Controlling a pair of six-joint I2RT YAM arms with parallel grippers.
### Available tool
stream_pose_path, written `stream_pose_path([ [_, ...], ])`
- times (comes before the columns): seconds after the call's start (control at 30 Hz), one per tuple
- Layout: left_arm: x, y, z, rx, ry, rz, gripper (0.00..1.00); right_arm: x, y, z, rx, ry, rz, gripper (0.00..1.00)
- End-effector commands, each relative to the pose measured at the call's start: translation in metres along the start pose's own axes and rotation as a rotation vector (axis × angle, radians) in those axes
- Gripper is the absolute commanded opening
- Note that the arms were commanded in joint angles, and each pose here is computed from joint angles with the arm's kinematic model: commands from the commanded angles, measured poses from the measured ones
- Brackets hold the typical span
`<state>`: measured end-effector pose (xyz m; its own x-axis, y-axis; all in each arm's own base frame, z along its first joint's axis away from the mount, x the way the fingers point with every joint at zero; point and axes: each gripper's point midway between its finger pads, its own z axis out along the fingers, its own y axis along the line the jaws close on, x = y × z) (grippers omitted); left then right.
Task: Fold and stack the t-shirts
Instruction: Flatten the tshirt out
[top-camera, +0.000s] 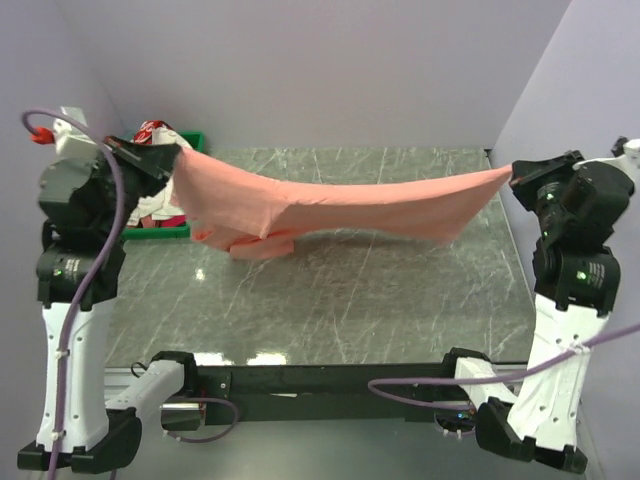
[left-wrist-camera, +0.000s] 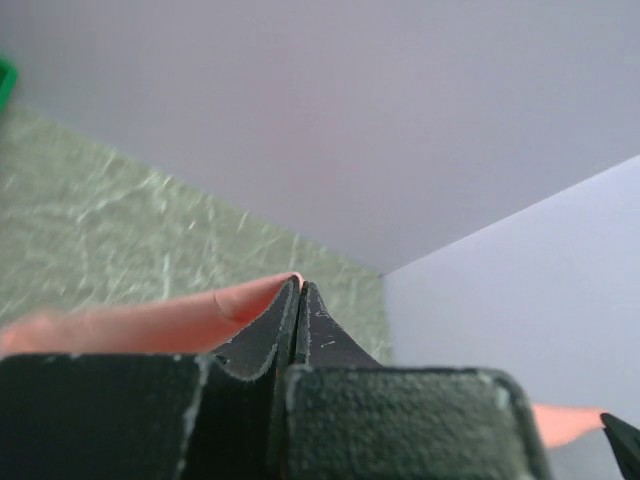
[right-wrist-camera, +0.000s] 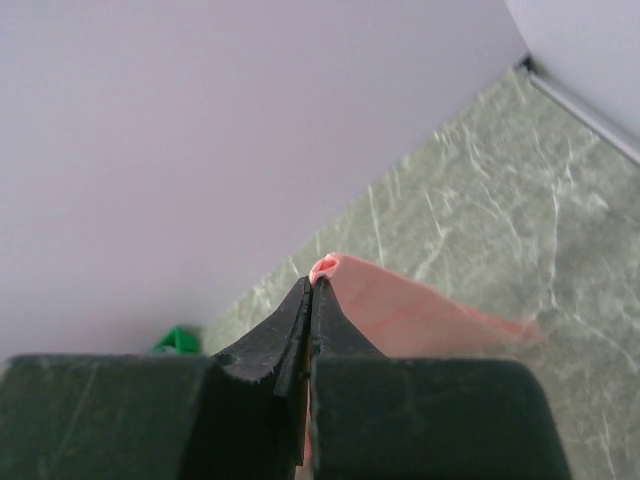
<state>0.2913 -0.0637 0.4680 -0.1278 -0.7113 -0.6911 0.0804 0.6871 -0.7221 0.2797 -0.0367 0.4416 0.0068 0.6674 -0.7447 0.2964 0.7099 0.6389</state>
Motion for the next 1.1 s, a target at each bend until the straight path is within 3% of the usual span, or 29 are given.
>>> stream_pose_path([
  [0.0, -0.031, -0.024, -0.004, 0.024, -0.063, 0.008, 0.01, -0.025, 0.007, -0.009, 0.01, -0.068, 0.0, 0.0],
  [0.13, -0.045, -0.032, 0.034, 0.031, -0.076, 0.013, 0.01, -0.028, 0.025, 0.025, -0.043, -0.034, 0.014, 0.0],
  [0.27, -0.038, -0.019, 0.108, 0.042, -0.034, -0.002, 0.01, -0.017, 0.042, 0.082, -0.133, 0.03, 0.036, 0.0],
  [0.4, -0.068, -0.023, 0.167, 0.132, -0.084, -0.021, 0.01, -0.008, 0.053, 0.154, -0.186, 0.074, 0.063, 0.0],
  [0.43, -0.06, -0.004, 0.199, 0.112, -0.05, -0.037, 0.01, -0.02, 0.07, 0.157, -0.231, 0.054, 0.056, 0.0],
  [0.47, -0.09, -0.027, 0.197, 0.189, -0.095, -0.02, 0.01, -0.024, 0.076, 0.166, -0.239, 0.049, 0.053, 0.0],
  [0.63, -0.154, -0.07, 0.209, 0.445, -0.191, -0.029, 0.01, -0.074, 0.129, 0.175, -0.377, -0.06, 0.039, 0.0],
  [0.73, -0.187, -0.095, 0.172, 0.582, -0.277, -0.022, 0.01, -0.109, 0.147, 0.154, -0.418, -0.176, 0.026, 0.0],
  [0.87, -0.185, -0.071, 0.171, 0.526, -0.265, -0.018, 0.01, -0.114, 0.138, 0.153, -0.396, -0.204, 0.018, 0.0],
  [0.93, -0.176, -0.066, 0.169, 0.512, -0.243, -0.015, 0.01, -0.084, 0.114, 0.173, -0.341, -0.127, 0.028, 0.0],
  [0.97, -0.158, -0.041, 0.184, 0.461, -0.195, -0.05, 0.01, -0.081, 0.112, 0.169, -0.352, -0.127, 0.031, 0.0],
  [1.03, -0.139, -0.032, 0.178, 0.453, -0.143, -0.074, 0.01, -0.029, 0.068, 0.195, -0.256, -0.017, 0.048, 0.0],
  [1.07, -0.105, 0.003, 0.193, 0.384, -0.073, -0.127, 0.01, -0.019, 0.058, 0.192, -0.244, -0.007, 0.054, 0.0],
])
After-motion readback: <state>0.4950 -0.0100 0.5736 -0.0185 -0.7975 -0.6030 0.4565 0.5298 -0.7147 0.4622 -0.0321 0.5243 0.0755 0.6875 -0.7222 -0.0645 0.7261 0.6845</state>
